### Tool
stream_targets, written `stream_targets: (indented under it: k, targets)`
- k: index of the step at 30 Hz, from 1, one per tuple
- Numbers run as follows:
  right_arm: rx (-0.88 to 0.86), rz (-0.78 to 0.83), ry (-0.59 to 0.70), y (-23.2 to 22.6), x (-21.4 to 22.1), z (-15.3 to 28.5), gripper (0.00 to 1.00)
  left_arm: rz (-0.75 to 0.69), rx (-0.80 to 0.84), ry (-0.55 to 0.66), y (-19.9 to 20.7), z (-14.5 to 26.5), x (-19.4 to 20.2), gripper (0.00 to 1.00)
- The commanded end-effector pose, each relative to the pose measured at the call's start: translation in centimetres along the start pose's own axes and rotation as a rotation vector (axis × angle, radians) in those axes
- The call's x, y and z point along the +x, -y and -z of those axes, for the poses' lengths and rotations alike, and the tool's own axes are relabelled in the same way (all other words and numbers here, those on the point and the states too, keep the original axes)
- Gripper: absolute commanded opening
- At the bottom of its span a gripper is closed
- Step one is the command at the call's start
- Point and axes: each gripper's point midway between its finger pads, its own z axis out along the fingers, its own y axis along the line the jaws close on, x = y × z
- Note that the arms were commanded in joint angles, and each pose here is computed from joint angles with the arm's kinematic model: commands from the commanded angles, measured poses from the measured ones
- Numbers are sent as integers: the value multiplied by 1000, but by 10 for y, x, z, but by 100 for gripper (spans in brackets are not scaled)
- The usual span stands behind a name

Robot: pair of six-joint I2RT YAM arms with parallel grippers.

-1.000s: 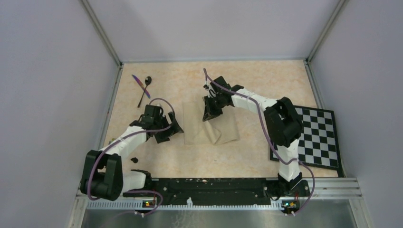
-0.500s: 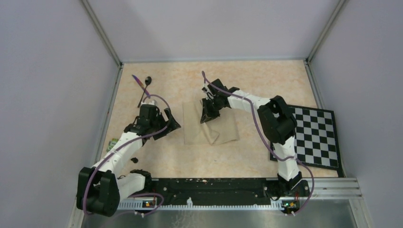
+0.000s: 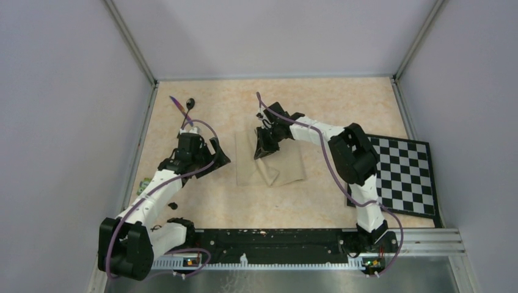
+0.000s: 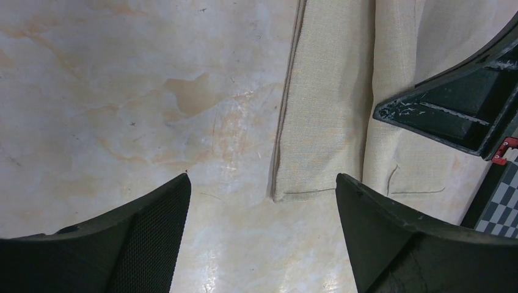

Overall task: Fold the napkin into a case and place the utensils inside
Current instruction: Fold the rectangle-folded napkin at the center of the board, then smooth out the square-folded napkin at the center of the board.

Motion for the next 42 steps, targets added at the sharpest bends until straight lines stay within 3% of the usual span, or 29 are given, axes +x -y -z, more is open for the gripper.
stream_targets:
  k: [1, 14, 16, 21, 29, 36, 42]
  targets:
    - [-52, 34, 40, -23, -17, -1, 0, -27, 16, 44, 8, 4, -15, 92]
    - [-75, 23, 30, -24, -18, -9, 1, -32, 17, 47, 8, 6, -15, 92]
    - [-103, 22, 40, -30, -21, -7, 7, -32, 14, 48, 8, 6, -15, 93]
    - [-171, 57, 92, -50, -36, 3, 34, -30, 22, 45, 8, 5, -13, 93]
    - [-336, 73, 170, -50, -48, 40, 64, -39, 32, 43, 9, 10, -11, 93]
    - [-312, 57, 181, -31, -62, 23, 65, -38, 45, 75, 14, 21, -18, 94]
    - [-272, 41, 177, -20, -34, 43, 64, -70, 142, 21, 29, 22, -7, 97]
